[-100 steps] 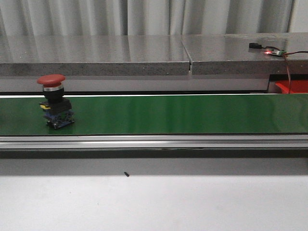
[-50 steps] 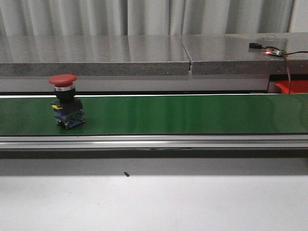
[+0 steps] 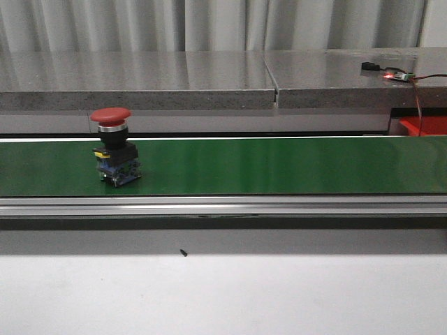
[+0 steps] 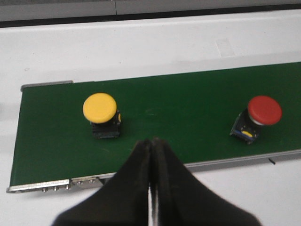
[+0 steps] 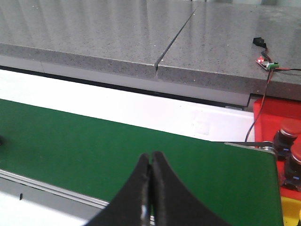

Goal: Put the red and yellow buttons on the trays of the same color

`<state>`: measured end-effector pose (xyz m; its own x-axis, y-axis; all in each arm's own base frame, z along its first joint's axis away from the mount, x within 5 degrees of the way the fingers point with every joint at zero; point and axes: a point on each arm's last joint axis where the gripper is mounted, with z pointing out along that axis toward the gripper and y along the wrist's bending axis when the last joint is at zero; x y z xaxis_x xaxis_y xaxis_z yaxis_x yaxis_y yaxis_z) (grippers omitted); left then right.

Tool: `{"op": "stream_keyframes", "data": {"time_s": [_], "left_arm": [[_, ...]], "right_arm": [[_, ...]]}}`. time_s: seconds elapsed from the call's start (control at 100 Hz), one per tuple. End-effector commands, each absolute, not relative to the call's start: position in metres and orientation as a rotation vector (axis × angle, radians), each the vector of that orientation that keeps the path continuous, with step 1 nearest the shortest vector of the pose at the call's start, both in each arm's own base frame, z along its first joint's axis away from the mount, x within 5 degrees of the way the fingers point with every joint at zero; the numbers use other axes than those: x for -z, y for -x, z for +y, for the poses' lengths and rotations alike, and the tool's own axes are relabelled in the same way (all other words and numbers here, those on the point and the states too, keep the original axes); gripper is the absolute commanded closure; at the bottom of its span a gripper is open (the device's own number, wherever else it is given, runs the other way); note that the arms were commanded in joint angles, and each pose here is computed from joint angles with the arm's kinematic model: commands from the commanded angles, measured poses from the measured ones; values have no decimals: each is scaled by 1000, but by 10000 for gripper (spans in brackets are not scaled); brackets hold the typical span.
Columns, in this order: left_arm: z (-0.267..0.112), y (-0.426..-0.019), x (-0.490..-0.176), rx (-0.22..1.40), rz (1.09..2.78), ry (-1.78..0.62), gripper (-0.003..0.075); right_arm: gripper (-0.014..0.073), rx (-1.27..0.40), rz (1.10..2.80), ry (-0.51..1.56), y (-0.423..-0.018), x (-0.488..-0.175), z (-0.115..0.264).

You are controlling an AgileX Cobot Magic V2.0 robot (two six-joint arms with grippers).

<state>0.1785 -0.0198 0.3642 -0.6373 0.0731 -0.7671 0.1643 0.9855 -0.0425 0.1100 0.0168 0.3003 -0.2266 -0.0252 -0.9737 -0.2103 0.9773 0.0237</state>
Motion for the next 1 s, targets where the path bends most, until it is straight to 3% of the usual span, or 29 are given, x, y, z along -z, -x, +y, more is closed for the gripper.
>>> {"op": "stream_keyframes", "data": {"time_s": [0.0,0.33,0.77,0.84,0.99], "left_arm": [[-20,-160,-372,139,2135,-157,738],[-16,-107,-344,134,2077,-157,738],[-16,-101,-342,131,2078,-162,738],[-16,-101,-342,131,2078,-162,738],[-16,-101,-342,131,2078,-162,738]], "right_arm": [[662,-161,1732,124,-111,-313,14],[662,-242,1778,166,-110,-310,21],[656,-359,1883,376,-163,-345,40],[617,-405,1915,424,-178,-350,47],[433,-483,1959,511,-208,-355,64]]}}
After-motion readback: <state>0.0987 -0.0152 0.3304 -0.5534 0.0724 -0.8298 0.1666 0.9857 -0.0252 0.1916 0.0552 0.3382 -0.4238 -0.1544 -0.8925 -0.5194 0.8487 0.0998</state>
